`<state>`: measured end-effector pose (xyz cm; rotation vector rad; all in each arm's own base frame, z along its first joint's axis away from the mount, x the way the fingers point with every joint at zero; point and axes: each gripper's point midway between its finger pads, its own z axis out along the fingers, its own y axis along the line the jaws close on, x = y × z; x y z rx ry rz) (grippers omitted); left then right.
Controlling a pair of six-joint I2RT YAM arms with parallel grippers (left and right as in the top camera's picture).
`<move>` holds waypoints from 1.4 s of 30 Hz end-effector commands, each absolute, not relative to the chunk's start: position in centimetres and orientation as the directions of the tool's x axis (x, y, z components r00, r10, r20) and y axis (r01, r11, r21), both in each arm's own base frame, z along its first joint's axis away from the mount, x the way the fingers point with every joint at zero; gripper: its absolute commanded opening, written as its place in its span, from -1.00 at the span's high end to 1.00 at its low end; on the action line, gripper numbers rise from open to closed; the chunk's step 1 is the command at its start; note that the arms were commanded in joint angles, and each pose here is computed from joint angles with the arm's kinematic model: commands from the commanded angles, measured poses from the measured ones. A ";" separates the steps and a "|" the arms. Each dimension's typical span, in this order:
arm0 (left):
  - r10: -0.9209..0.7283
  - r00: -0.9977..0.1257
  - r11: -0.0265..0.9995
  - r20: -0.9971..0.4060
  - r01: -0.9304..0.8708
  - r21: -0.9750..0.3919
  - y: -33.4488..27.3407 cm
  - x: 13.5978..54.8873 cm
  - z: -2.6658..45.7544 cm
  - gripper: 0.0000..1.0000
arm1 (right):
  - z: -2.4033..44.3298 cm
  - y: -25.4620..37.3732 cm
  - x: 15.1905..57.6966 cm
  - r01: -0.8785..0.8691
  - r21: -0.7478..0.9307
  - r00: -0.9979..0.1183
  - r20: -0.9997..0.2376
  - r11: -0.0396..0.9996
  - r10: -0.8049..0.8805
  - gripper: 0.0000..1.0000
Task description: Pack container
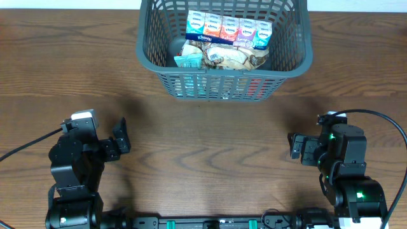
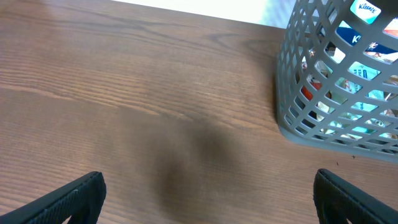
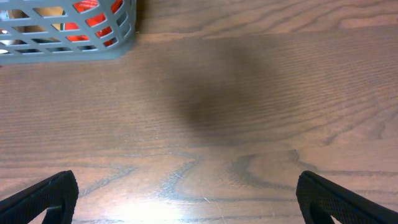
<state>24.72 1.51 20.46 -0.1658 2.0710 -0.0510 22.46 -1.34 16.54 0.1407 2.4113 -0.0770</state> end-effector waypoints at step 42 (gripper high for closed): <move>-0.143 -0.480 0.990 -0.865 -0.086 -0.116 1.2 24.7 20.3 -0.97 | 18.7 0.0 24.3 0.038 0.100 -0.208 -0.972 0.994 0.106 -0.98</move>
